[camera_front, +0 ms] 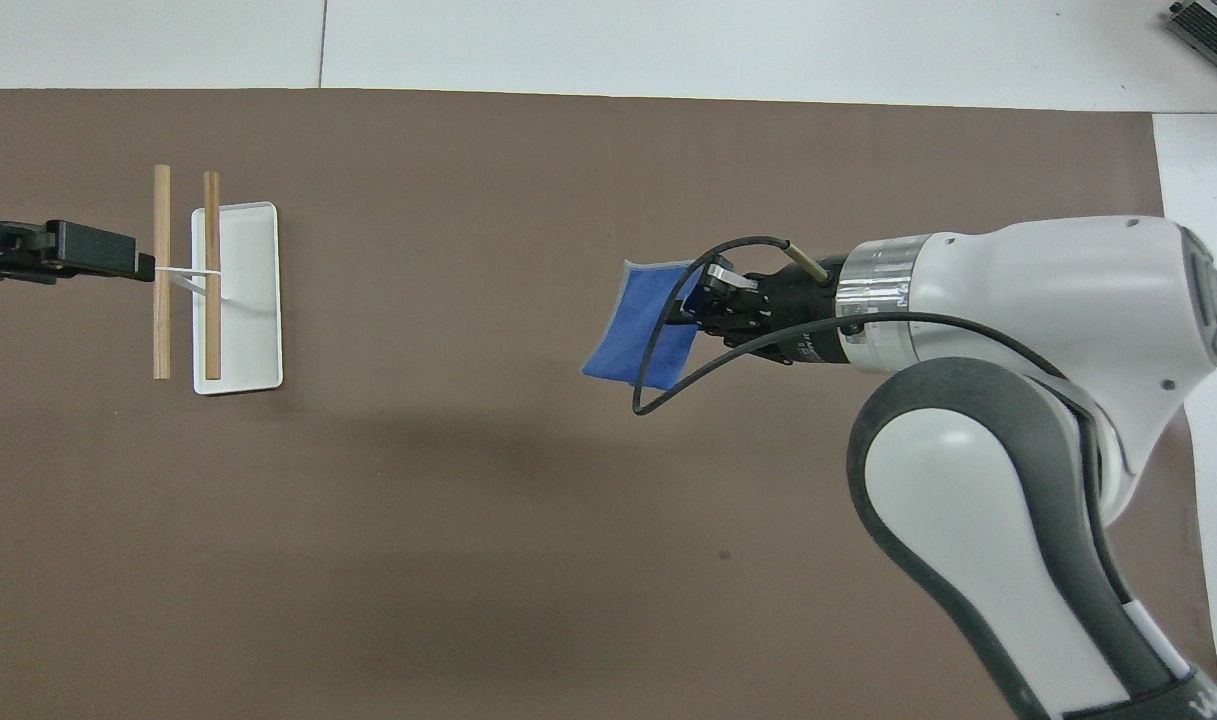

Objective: Right arm passes towel to left arm to hang
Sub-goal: 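Lift the towel with the right gripper while the left gripper reaches toward it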

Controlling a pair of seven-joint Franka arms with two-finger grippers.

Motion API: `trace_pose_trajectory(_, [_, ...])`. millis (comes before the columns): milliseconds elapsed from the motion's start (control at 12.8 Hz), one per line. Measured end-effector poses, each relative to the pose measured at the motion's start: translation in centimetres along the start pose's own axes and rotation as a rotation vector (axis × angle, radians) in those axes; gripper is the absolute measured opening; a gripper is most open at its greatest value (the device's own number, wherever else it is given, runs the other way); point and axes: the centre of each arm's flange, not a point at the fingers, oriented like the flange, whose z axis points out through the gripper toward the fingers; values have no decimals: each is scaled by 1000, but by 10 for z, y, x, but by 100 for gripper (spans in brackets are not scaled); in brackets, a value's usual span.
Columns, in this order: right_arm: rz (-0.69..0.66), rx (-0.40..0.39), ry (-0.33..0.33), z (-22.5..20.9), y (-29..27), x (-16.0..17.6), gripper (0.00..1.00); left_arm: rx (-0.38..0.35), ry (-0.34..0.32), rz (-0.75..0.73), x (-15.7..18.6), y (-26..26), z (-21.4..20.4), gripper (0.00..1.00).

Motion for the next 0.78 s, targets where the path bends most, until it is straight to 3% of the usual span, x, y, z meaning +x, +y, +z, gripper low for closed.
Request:
trace_pose_trajectory(391, [76,101,-2,27,-21,-8,4,-262,12,-347,-30,44,43,100])
trace_pose_trajectory(782, [73,113,-32,47,-33,-19,4,-414,30,-715,-52,131,71,100])
